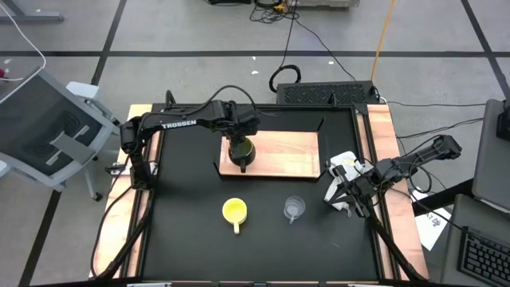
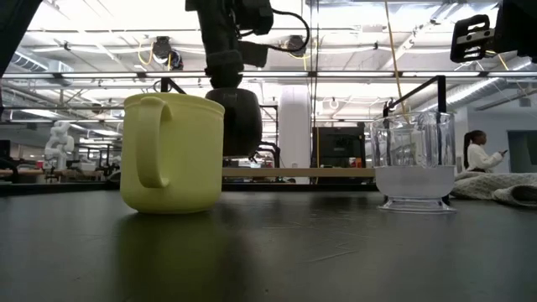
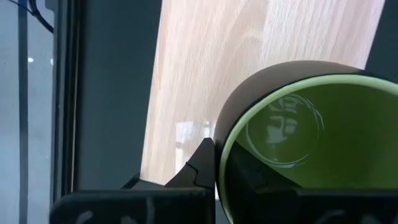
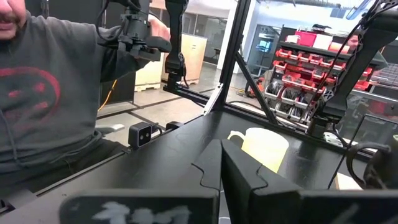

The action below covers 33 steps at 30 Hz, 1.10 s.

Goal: Stack small to large cups/mugs on shelf
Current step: Put the black mug on the shelf

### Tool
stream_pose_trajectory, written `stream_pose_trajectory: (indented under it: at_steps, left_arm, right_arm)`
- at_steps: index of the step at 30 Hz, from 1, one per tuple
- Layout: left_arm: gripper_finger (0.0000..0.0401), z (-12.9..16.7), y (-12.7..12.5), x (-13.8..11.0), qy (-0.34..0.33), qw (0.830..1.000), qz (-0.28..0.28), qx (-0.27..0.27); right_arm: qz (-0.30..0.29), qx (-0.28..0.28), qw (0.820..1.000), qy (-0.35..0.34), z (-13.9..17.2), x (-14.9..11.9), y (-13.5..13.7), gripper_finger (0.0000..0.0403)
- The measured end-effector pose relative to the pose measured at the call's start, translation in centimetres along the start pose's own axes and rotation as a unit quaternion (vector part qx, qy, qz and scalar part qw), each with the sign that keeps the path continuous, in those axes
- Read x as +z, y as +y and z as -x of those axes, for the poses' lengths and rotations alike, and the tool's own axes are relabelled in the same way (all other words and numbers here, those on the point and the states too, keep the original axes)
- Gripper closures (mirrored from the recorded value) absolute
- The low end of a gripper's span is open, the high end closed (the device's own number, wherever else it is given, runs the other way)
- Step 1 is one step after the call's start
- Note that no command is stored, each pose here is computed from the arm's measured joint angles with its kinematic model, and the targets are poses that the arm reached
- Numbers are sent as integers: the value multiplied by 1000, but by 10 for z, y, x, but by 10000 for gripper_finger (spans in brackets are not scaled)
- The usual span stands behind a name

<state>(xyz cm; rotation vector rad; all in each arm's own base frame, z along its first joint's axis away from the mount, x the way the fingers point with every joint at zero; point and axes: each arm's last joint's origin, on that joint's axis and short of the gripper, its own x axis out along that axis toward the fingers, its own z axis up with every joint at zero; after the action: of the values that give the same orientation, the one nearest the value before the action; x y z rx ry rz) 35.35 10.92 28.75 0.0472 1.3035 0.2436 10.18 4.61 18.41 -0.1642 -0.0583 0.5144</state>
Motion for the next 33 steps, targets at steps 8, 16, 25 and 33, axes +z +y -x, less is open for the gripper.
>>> stream_pose_trajectory:
  at_steps: [8, 16, 25, 33]
  left_arm:
    - [389, -12, -5, -3, 11, 1000, -4, -12]
    - [389, -19, -5, -7, 16, 1000, -1, -11]
    - [389, -20, -5, -7, 13, 1000, -13, -11]
    - [331, -22, -6, -6, 13, 1000, -18, -15]
  right_arm:
    - [0, 0, 1000, 1, 0, 0, 0, 403]
    - [1, 0, 1000, 1, 0, 0, 0, 403]
    - [1, 0, 1000, 1, 0, 0, 0, 403]
    - [1, 0, 1000, 1, 0, 0, 0, 403]
